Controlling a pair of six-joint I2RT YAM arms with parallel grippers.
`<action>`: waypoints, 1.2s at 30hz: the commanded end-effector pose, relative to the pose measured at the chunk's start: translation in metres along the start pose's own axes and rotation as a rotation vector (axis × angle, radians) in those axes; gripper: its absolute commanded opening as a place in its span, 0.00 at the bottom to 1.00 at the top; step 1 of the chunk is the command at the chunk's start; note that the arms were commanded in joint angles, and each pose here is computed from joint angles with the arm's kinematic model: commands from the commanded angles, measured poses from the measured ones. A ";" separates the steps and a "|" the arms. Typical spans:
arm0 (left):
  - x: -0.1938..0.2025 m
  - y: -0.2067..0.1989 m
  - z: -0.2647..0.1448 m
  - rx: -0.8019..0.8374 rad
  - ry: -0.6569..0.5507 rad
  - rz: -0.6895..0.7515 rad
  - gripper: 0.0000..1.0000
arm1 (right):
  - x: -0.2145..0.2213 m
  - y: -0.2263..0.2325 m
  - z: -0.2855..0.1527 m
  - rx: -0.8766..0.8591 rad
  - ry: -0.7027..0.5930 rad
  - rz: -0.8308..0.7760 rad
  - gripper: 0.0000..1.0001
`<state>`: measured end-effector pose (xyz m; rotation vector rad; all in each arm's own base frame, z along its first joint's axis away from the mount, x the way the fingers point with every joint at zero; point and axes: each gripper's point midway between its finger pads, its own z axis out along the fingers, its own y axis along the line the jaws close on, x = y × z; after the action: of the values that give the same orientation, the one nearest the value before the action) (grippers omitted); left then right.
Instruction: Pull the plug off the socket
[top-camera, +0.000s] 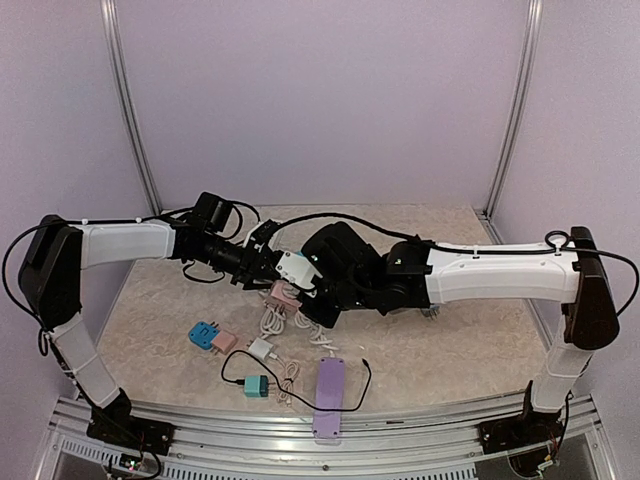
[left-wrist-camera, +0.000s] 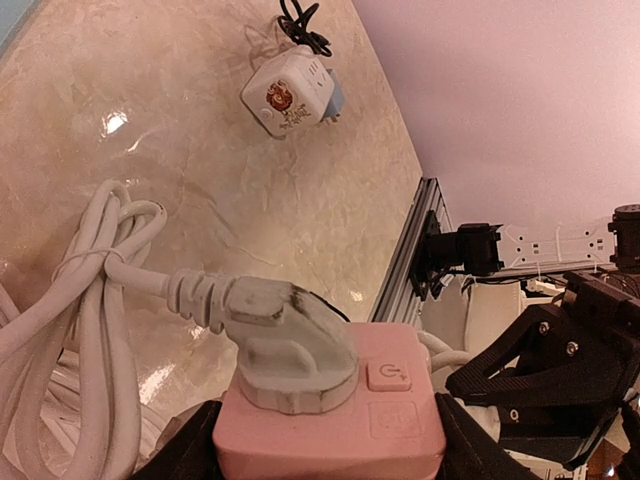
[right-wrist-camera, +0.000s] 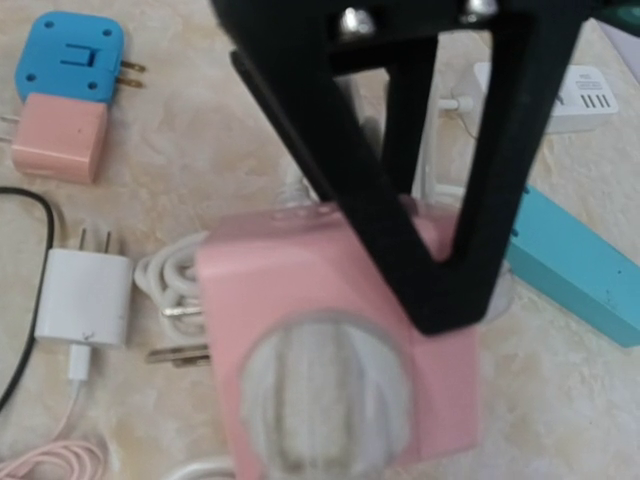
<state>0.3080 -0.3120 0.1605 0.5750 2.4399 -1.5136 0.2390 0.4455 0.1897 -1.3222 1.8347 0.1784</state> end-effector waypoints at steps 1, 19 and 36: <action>-0.013 0.021 -0.014 -0.086 -0.069 -0.004 0.37 | -0.029 -0.010 -0.024 0.032 -0.085 0.000 0.00; -0.010 -0.020 -0.012 0.009 -0.066 0.144 0.36 | -0.030 -0.018 -0.023 -0.110 -0.173 0.145 0.00; -0.009 -0.032 -0.012 0.040 -0.069 0.183 0.36 | -0.031 -0.024 -0.028 -0.163 -0.220 0.203 0.00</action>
<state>0.3033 -0.3124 0.1661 0.6443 2.3760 -1.4821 0.2465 0.4378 0.2021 -1.2334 1.8782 0.5084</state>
